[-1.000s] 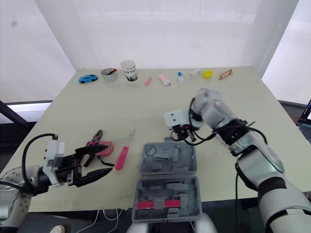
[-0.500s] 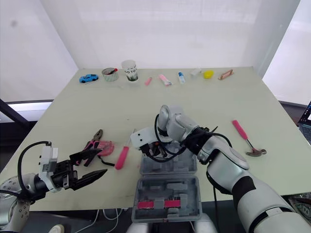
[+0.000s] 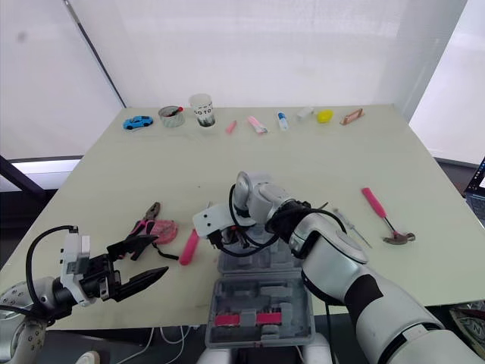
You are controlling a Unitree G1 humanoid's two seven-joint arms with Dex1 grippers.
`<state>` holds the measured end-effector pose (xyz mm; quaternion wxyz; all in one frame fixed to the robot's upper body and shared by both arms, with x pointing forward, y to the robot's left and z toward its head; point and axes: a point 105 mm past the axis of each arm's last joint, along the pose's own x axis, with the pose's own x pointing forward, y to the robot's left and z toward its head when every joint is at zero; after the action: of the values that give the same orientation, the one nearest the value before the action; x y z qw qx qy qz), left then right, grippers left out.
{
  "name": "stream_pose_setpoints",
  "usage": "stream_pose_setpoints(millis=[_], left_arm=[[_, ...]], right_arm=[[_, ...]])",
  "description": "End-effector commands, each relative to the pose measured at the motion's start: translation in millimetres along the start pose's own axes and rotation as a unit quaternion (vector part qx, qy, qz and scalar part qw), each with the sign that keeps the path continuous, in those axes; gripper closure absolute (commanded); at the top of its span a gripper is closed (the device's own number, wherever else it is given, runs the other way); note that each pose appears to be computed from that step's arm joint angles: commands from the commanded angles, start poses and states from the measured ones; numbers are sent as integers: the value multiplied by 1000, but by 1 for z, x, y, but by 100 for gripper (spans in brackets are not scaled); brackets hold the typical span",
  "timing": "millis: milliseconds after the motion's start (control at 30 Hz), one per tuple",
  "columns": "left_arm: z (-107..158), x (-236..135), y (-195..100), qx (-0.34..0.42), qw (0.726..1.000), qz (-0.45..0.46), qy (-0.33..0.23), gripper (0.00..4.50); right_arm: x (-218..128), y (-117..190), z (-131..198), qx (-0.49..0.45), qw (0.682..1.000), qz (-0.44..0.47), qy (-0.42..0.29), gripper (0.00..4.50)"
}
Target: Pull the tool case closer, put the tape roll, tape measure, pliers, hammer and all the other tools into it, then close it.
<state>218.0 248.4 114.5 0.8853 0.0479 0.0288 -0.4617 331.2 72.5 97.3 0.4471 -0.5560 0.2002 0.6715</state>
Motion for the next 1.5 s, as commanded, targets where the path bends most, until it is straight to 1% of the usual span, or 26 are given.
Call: stream_pose_setpoints(millis=[33,767,800,867,900,933,967,1000,1067,1133,1167,1267,1333,1400,1433,1467,1500], left_arm=[[11,-2,0,24,1000,5,-12,0],[10,-2,-1,17,1000,5,-10,0],[10,-1,-1,16,1000,3,-10,0],[9,-1,-2,16,1000,2,-10,0],[9,0,-2,16,1000,2,-9,0],[9,0,-1,16,1000,1,-9,0],[9,0,-1,15,1000,1,-9,0],[9,0,-1,15,1000,1,-9,0],[9,0,-1,15,1000,1,-9,0],[9,0,0,15,1000,0,-9,0],[9,0,0,15,1000,0,-9,0],[8,0,0,15,1000,0,-9,0],[8,0,0,15,1000,0,-8,0],[8,0,0,16,1000,0,-8,0],[8,0,0,16,1000,0,-7,0],[8,0,0,16,1000,0,-7,0],[8,0,1,17,1000,0,-6,0]], right_arm=[[-10,-10,10,-22,1000,-20,-2,447],[-12,-15,4,-19,999,-29,3,447],[-13,-15,3,-18,999,-30,3,400],[-13,-16,3,-17,999,-33,1,360],[-14,-18,3,-18,999,-38,1,309],[-14,-18,3,-17,999,-39,1,249],[-15,-17,3,-16,999,-37,1,249],[-15,-17,3,-15,999,-34,1,175],[-16,-18,3,-16,999,-39,0,107],[-18,-21,3,-15,999,-48,-2,20],[-20,-22,4,-15,998,-53,-4,3],[-27,-25,6,-7,998,-61,-17,3],[-34,-28,10,13,996,-70,-46,3],[-38,-30,11,22,995,-74,-60,3],[-42,-32,12,38,992,-87,-83,3],[-45,-34,13,50,989,-96,-100,53],[-49,-37,11,86,979,-119,-142,55]])
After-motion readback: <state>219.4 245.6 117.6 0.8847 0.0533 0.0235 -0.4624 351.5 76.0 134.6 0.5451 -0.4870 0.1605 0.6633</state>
